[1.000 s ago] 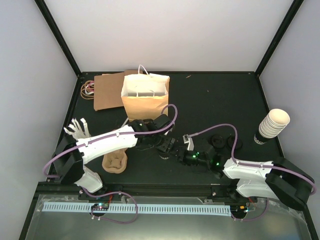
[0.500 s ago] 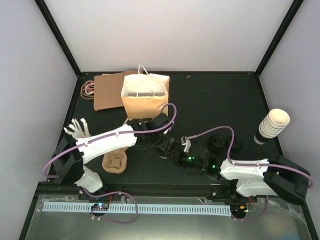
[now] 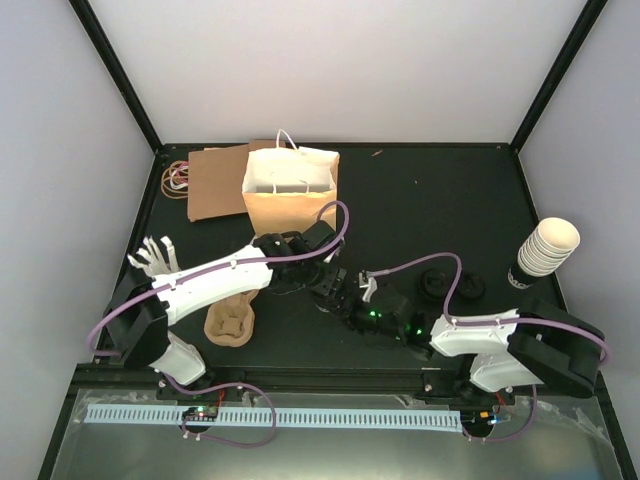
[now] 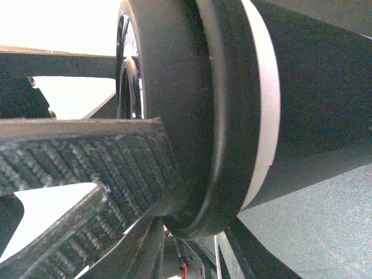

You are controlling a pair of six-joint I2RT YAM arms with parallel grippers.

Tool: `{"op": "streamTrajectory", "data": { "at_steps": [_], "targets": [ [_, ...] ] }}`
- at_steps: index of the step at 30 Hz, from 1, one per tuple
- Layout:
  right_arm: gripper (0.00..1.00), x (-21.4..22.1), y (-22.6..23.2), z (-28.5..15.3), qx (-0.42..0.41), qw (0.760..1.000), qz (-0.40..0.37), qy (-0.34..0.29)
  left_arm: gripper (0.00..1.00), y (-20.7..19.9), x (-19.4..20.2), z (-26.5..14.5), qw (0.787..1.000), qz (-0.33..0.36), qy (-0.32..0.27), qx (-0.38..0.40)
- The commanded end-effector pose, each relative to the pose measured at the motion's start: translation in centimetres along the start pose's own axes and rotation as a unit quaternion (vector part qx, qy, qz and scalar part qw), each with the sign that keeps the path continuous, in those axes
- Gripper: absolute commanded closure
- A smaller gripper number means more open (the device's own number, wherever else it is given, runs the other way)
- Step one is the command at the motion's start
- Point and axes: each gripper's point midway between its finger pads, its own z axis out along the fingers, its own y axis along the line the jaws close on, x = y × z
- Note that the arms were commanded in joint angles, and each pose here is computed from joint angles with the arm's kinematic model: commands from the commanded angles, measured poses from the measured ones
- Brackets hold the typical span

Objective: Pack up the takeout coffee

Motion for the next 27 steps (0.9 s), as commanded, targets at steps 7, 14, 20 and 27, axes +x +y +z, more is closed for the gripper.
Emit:
{"op": "streamTrajectory", "data": {
  "at_steps": [7,14,20,27],
  "targets": [
    [0.73,0.3,-14.0,-4.1,0.248,0.969,-0.016,0.003,0.36,-1.1,8.0,5.6,0.987,-0.021,0.155,0.034],
    [0.73,-0.5,-13.9,-4.9,0.242,0.970,-0.022,-0.001,0.36,-1.0,8.1,5.5,0.987,-0.019,0.154,0.034],
    [0.74,-1.6,-13.4,-5.3,0.247,0.968,-0.037,-0.002,0.36,-1.0,8.1,5.4,0.988,-0.019,0.151,0.035],
    [0.74,-2.0,-13.6,-5.4,0.246,0.968,-0.044,0.009,0.36,-0.9,8.1,5.4,0.988,-0.018,0.151,0.035]
  ]
}}
